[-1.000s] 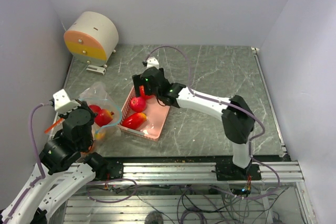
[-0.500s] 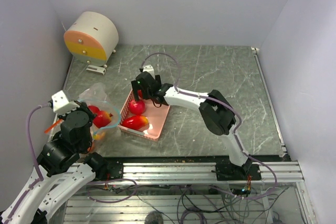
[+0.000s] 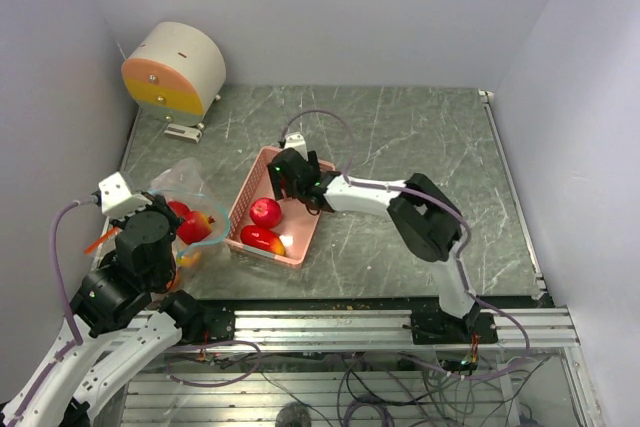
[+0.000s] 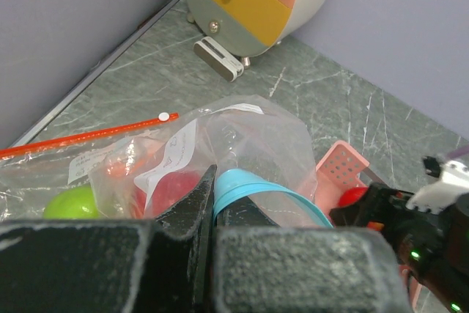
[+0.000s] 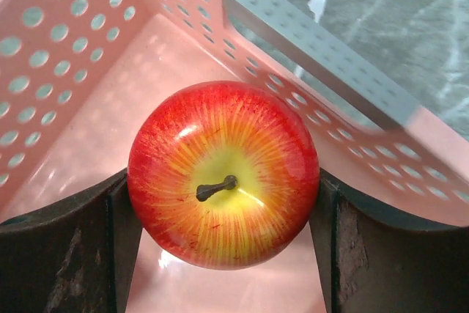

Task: Place the food in the zip-top bag and seal the zipper
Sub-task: Pick up the fake fruit from the bin, then place the fake fruit in the zipper food storage bag.

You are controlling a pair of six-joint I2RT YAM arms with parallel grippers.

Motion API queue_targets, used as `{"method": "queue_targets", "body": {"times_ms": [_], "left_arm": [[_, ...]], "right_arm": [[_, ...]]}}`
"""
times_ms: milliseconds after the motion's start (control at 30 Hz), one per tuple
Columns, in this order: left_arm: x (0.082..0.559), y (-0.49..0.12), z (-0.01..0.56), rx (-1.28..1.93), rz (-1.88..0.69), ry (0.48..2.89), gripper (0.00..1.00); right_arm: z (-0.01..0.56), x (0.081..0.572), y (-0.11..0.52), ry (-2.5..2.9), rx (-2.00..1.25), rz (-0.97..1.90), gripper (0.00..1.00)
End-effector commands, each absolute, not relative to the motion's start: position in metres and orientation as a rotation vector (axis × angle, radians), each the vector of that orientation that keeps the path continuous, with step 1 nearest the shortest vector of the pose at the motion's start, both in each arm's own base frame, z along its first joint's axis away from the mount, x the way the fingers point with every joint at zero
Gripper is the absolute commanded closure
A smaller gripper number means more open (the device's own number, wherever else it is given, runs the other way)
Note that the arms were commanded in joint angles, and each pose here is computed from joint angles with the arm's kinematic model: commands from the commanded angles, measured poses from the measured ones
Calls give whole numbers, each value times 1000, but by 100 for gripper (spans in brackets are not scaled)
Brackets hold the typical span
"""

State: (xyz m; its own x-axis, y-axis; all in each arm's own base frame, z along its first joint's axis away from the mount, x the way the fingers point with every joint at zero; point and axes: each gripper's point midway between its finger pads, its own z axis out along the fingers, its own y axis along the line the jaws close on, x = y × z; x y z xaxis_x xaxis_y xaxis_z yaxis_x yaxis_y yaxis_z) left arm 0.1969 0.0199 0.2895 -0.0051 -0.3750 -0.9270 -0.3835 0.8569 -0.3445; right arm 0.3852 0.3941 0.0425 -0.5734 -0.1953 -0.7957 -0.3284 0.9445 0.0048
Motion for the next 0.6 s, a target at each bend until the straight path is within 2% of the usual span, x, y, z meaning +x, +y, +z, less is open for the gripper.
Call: {"method": "queue_targets", "body": {"times_ms": [0,133,333,467,567], "left_arm": [[200,15,292,-607,-18,1609,93],[203,10,294,-607,-34,1619,93],[211,-1,297,-587,-67,1634,93],[218,-13,300,-574,-103,1654,93],[224,-22,300,-565,-128,1664,93]], "right_arm": [[123,379,398,2039,-358,367,38],[183,340,411,1914,-463,668,38],[261,236,441,1622,-833,1208,38],[282,182,458,1473,-987,1334,38],[284,164,471,1445,-1035,1378,38]]}}
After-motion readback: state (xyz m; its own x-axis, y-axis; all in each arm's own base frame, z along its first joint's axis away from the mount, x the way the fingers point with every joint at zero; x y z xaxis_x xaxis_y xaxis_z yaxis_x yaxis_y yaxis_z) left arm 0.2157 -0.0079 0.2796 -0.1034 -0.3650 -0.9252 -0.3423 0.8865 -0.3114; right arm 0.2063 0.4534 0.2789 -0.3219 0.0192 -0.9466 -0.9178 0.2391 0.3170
